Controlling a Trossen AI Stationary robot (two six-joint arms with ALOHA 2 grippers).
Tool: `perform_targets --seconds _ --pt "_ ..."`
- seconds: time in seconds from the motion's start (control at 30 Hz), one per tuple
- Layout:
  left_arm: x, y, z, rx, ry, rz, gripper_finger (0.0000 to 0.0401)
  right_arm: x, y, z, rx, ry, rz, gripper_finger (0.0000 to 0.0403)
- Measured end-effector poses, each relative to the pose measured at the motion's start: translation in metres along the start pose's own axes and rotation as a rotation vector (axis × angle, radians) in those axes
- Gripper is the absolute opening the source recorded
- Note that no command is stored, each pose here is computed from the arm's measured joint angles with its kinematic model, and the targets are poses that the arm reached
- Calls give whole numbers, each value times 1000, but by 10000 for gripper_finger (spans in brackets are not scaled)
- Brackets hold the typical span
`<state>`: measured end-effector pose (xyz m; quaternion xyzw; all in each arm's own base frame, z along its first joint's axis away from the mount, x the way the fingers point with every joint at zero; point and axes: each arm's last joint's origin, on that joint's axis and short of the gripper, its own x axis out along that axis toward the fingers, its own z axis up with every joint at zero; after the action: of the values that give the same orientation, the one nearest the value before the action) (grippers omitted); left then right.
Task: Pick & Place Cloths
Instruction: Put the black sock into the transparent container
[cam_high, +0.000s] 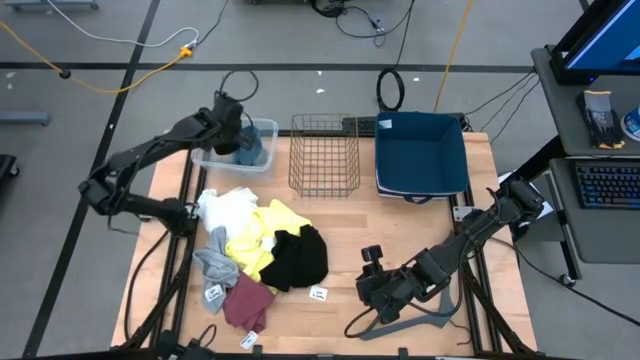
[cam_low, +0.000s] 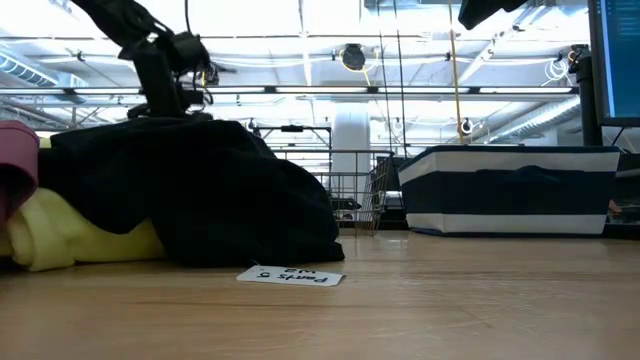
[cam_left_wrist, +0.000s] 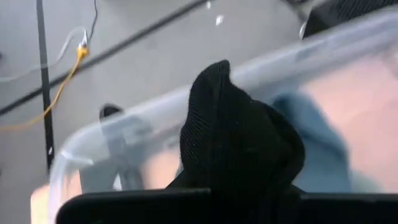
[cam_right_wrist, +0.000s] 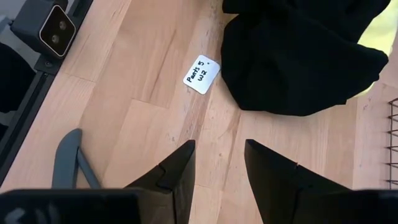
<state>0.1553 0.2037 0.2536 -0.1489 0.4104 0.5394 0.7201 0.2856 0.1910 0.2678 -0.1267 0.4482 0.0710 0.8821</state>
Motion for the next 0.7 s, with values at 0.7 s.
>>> perform_targets --seconds 0.7 --pt "27 0 -16 -29 236 -53 18 0 0 2 8 -17 1 130"
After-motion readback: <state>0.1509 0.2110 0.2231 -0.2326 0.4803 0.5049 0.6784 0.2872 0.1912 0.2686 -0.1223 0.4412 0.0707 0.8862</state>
